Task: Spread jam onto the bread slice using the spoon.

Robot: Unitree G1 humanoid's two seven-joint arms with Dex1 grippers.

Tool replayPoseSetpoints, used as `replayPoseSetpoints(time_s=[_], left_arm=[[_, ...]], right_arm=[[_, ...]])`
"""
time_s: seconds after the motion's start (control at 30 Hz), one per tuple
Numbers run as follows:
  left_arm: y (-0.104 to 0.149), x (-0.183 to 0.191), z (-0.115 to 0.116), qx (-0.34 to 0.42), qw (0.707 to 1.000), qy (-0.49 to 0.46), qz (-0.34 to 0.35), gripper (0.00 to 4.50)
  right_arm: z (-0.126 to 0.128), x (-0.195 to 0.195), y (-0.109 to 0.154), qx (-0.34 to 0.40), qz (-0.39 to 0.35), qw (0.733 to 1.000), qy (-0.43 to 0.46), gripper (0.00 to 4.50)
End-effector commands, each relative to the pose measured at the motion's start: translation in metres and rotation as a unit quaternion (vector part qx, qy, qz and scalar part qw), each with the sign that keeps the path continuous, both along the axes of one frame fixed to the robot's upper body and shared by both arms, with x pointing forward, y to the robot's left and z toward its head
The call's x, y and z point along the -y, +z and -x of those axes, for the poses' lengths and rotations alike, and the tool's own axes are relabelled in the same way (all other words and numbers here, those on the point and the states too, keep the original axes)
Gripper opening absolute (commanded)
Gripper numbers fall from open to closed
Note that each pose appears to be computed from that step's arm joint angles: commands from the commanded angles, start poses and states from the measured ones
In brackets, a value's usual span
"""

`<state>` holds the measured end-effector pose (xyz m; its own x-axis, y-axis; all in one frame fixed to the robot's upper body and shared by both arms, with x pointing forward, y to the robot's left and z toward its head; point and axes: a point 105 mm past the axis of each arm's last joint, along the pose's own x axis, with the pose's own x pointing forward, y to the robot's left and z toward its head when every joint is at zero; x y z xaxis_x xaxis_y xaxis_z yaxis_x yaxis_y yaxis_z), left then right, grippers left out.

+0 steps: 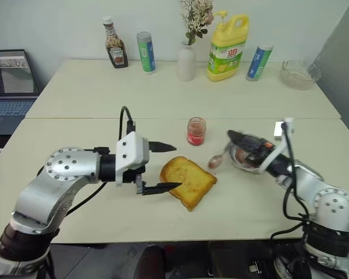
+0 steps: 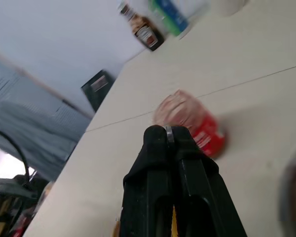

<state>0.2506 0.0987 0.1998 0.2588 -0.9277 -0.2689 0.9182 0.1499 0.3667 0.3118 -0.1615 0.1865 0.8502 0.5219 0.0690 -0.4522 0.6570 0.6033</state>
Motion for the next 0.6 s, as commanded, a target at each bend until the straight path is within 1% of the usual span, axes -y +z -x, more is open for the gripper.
replayPoseSetpoints(time_s=[0.03, 0.1, 0.27, 0.33, 0.43, 0.6], left_arm=[[-0.002, 0.010, -0.002, 0.007, 1.000, -0.014, -0.004, 4.50], [-0.004, 0.015, -0.002, 0.006, 1.000, -0.025, -0.003, 4.50], [-0.006, 0.023, -0.004, 0.000, 0.999, -0.037, 0.007, 4.50], [-0.008, 0.026, -0.004, 0.000, 0.999, -0.042, 0.008, 4.50], [-0.009, 0.029, -0.005, -0.002, 0.999, -0.046, 0.011, 4.50], [-0.013, 0.030, -0.005, -0.003, 0.999, -0.046, 0.011, 4.50]], right_arm=[[-0.005, 0.044, 0.009, 0.018, -0.011, 0.996, -0.085, 0.03], [-0.010, 0.061, 0.002, 0.006, -0.017, 0.993, -0.121, 0.03], [-0.023, 0.081, -0.019, -0.026, -0.035, 0.984, -0.173, 0.03], [-0.029, 0.082, -0.022, -0.031, -0.044, 0.981, -0.184, 0.03], [-0.037, 0.083, -0.032, -0.044, -0.037, 0.980, -0.193, 0.03], [-0.041, 0.077, -0.039, -0.048, -0.017, 0.982, -0.182, 0.03]])
